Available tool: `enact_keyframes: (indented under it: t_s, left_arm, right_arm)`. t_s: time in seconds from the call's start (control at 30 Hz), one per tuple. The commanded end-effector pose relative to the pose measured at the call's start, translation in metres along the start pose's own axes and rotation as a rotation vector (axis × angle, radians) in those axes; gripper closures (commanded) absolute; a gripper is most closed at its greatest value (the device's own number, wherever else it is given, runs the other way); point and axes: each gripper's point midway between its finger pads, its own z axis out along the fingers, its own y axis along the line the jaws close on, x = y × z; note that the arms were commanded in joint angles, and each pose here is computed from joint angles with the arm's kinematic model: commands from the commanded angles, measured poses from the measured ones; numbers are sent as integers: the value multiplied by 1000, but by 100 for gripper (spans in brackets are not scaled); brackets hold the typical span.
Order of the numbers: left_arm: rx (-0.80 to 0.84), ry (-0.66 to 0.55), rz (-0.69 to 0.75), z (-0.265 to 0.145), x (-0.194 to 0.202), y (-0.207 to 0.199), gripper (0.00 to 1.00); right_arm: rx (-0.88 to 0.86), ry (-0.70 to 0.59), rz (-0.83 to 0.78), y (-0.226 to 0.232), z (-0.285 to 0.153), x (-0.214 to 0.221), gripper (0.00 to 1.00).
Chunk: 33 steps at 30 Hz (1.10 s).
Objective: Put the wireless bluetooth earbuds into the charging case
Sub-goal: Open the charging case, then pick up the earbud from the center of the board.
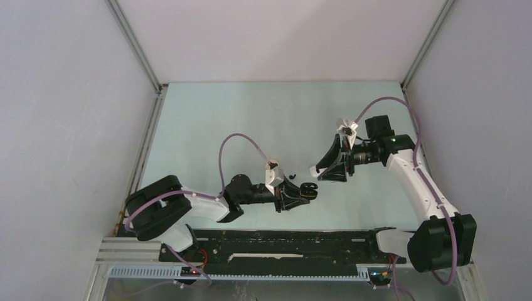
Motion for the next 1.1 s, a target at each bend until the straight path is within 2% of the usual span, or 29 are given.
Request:
enact_keyframes:
  t_s: [0.0,0.23,0.37,0.47,0.63,0.77,0.97,1.07]
  left_arm:
    - [-22,-34,30,-7,-16,-3,100]
    - [-166,-23,52,-35,-24,5,100]
    - [-276,-12,53,-53,-20,16,100]
    - [-344,-24,59,-67,-18,24,100]
    - [-373,-46,57,-80,-15,26,100]
    - [-369,-77,33,-87,-14,20,100]
    - [-367,-87,21,-94,-16,14,100]
    - [-374,-89,30,-98,-18,14,100]
  right_arm:
    - [9,-34,-114,13,-9,-18,45]
    - [165,81,-113,-29,-19,3,53]
    - [303,150,-76,-62,-16,17,63]
    - [386,240,-136,-81,-2,33,64]
    - [388,307,-252,-108,26,42,67]
    - [399,345,-251,-143,37,42,69]
    - [452,468,-244,-209,51,56,71]
    - [441,522,-244,-224,58,56,70]
